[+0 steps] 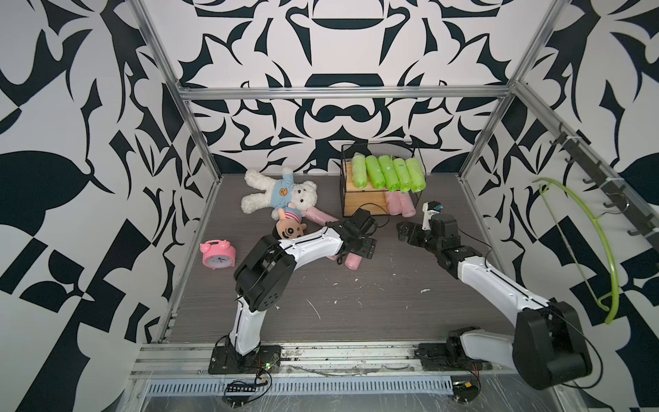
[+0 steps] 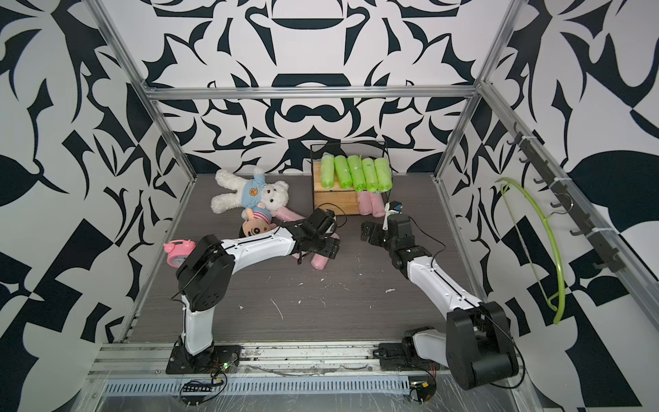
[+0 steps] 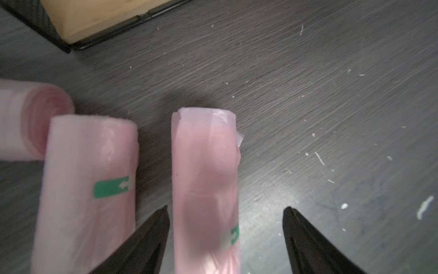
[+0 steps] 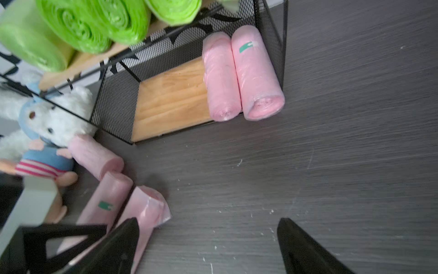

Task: Sort the rolls of trash bags by color and place them on the shelf
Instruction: Pick up the roll of trash bags from the center of the board.

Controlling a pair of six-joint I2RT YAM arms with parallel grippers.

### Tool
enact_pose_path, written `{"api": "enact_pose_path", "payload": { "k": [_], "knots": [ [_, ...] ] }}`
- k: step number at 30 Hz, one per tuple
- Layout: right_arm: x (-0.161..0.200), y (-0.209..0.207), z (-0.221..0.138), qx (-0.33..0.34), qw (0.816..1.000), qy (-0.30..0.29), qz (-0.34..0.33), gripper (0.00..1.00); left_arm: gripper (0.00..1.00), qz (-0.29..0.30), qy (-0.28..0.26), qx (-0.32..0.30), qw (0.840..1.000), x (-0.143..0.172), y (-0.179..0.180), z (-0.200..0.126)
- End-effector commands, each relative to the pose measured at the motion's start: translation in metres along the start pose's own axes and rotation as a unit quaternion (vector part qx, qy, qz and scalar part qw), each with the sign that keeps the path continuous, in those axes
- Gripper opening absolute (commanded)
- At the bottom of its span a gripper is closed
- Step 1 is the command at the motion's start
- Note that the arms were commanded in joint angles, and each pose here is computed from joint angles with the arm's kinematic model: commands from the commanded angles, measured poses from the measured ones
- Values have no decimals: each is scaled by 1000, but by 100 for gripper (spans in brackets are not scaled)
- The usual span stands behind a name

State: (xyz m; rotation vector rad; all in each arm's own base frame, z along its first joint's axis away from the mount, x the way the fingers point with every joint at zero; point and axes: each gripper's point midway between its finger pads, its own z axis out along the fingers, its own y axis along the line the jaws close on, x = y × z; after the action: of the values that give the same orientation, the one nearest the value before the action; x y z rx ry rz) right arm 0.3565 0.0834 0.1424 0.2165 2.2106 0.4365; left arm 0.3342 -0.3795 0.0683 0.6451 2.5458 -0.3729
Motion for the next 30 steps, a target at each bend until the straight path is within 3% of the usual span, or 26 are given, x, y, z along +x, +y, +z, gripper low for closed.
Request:
{"api": "enact_pose_path", "payload": {
  "k": [1,10,17,20,25,30],
  "knots": [
    [12,-6,-12,9,1000,13,-13,100,80,28,15,-33,999,-2,10,10],
    [25,-11,-31,11,1000,12,-11,100,71,31,26,-39,998,-11,5,45],
    [32,-7,-34,-2,1000,27,-6,100,69,45,32,-67,996,-13,13,54],
    [37,-3,-33,-16,999,31,3,99,60,45,35,-63,996,-12,12,53],
    [47,13,-34,-41,999,34,-6,99,46,21,-2,-45,999,-26,7,31],
    [48,46,-43,-96,995,23,-11,97,33,-37,-82,-2,996,-50,2,-19]
  ]
}}
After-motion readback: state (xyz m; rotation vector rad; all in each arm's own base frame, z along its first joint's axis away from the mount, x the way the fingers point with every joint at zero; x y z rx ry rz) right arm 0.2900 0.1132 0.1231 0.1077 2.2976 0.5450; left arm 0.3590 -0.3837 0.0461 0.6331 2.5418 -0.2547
